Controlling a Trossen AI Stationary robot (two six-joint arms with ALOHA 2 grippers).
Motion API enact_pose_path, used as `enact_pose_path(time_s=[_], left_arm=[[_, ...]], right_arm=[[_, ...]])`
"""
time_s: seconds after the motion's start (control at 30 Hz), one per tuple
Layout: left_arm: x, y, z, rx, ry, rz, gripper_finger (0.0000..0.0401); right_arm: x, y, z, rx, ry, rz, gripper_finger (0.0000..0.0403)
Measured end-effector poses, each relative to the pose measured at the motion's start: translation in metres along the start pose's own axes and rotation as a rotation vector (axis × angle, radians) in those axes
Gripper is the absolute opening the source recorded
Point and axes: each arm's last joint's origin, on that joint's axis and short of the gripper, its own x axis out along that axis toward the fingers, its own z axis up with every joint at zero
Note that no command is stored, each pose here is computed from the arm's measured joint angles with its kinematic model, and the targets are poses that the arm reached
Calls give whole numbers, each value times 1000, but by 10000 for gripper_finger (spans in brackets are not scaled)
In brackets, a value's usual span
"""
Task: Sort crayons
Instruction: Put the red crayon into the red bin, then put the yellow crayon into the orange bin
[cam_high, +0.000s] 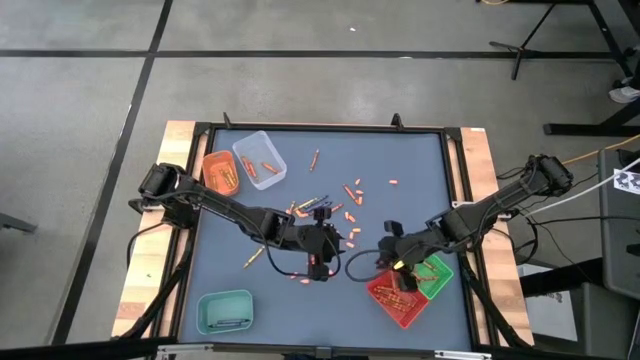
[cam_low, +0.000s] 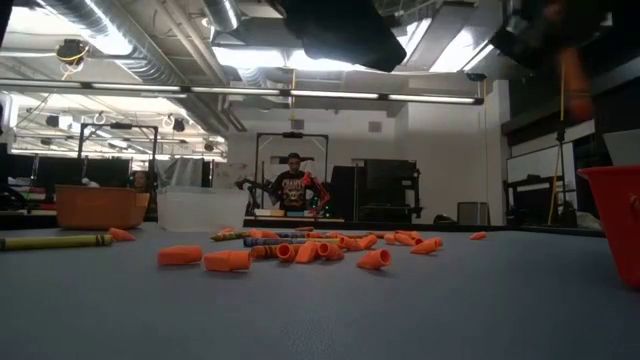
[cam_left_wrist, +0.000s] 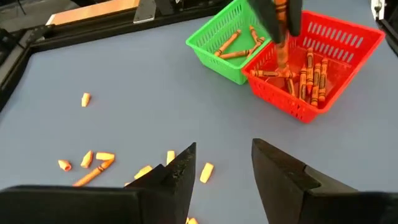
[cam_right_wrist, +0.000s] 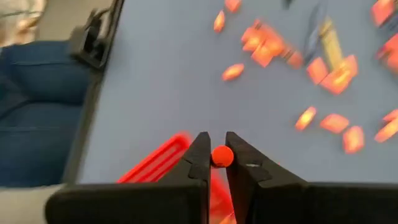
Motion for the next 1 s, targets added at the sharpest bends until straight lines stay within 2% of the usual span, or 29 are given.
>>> enact_pose_path(time_s=[0.17, 0.33, 0.77, 1.0], left_arm=[[0, 0, 0, 0, -1, -1, 140], [0, 0, 0, 0, -1, -1, 140], [0, -1, 0, 1, -1, -1, 140], [0, 0, -3, 9, 30, 0, 140]], right_arm=[[-1, 3, -7, 119, 125, 136, 28], [-1, 6, -8, 132, 185, 242, 30], [-2, 6, -9, 133, 197, 249, 115], [-2, 6, -9, 132, 197, 249, 128]])
